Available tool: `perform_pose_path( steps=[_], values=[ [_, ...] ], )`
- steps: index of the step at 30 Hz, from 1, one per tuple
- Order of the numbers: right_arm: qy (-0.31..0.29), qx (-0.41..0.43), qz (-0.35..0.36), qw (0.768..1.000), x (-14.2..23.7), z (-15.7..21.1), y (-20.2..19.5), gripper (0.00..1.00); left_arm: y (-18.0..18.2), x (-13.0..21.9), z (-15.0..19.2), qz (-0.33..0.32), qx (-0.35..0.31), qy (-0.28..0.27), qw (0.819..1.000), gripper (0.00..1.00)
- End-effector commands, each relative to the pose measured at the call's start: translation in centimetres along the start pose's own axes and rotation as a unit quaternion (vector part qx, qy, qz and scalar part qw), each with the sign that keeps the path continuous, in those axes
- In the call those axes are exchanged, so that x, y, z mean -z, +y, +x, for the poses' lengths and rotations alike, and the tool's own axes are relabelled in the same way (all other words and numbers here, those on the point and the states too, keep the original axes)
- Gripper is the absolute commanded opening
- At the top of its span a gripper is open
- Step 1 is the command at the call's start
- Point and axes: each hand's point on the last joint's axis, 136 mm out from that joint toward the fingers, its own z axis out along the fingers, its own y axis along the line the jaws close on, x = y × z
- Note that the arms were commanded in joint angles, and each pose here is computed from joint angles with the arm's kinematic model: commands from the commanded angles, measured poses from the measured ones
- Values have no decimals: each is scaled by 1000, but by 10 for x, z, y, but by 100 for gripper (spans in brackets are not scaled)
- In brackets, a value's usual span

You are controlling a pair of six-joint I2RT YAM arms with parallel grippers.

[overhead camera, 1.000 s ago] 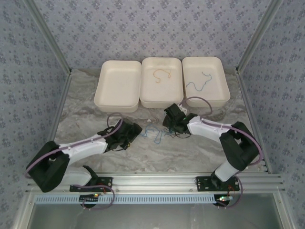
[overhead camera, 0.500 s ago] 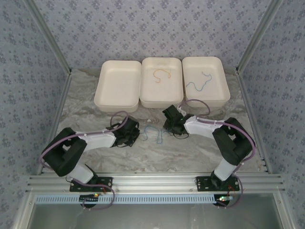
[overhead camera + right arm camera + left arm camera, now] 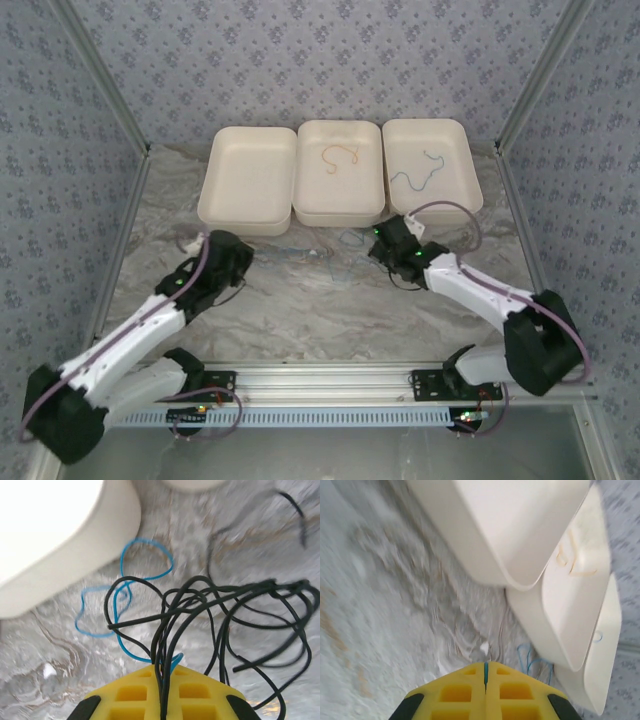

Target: Untangle the cables

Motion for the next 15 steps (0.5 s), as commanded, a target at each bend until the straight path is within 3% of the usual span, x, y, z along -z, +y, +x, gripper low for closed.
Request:
perform_pose_path(
  steps=[1,12,15],
  values=[
    [-11,14,50,999,9,-12,-40,0,26,32,-33,-64,-64,-41,995,0],
    [-14,-51,62,997,22,-47,-100,0,10,118,-100,-59,-70,-135,987,0],
    [-9,-57,58,997,19,-49,-107,0,1,125,-104,-51,-74,-138,986,0]
  ],
)
